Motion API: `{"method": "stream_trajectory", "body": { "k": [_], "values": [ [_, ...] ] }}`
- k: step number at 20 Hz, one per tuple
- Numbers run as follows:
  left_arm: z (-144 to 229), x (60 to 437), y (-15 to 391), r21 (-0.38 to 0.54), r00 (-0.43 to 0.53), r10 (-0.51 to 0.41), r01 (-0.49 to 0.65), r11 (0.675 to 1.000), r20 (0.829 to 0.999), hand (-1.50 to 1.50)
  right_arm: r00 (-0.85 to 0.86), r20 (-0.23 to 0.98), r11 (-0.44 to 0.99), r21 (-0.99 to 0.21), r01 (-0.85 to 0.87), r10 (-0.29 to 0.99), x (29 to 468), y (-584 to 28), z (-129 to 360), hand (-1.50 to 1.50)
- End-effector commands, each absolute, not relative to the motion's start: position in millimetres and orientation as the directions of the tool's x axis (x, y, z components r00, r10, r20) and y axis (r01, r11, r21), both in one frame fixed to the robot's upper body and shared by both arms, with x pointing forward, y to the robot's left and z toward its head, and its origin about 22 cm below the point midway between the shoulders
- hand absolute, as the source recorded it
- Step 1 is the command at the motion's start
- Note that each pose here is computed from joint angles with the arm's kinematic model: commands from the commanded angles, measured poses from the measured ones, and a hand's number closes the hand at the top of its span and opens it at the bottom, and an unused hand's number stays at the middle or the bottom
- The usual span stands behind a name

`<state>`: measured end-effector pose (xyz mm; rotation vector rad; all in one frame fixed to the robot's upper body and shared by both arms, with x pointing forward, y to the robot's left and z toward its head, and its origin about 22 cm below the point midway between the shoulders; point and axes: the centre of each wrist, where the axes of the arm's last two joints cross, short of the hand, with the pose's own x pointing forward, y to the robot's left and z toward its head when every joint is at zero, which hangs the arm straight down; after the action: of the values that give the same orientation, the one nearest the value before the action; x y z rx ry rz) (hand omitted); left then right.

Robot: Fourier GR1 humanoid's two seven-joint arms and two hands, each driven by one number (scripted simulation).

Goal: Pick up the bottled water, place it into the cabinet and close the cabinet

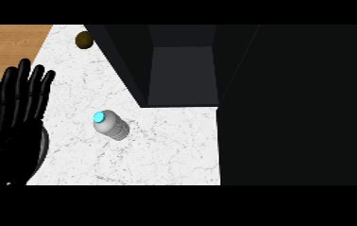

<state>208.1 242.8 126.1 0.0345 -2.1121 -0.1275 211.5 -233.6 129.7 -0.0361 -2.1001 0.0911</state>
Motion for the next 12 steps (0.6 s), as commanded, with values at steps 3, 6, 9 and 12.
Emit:
{"method": "stream_trajectory", "body": {
  "k": [3,6,9,12],
  "values": [
    [132.1,232.3,269.4,0.094,-0.534,0.047,0.232,0.968,0.844,-1.50,-0.531,0.846,0.997,-0.068,-0.031,0.041,196.4,-231.5,139.8,-1.50],
    [118.5,235.6,286.5,0.073,-0.514,0.149,0.386,0.920,0.845,-1.50,-0.554,0.833,0.998,-0.036,-0.050,0.003,172.0,-239.7,145.1,-1.50],
    [98.8,235.1,286.4,-0.022,-0.232,0.130,0.417,0.909,0.964,-1.50,-0.303,0.948,0.986,0.053,-0.156,-0.099,164.0,-220.2,122.3,-1.50],
    [107.8,225.3,294.5,-0.042,-0.220,0.156,0.449,0.893,0.963,-1.50,-0.282,0.955,0.988,0.056,-0.144,-0.095,135.9,-228.5,137.5,-1.50]
  ]
}}
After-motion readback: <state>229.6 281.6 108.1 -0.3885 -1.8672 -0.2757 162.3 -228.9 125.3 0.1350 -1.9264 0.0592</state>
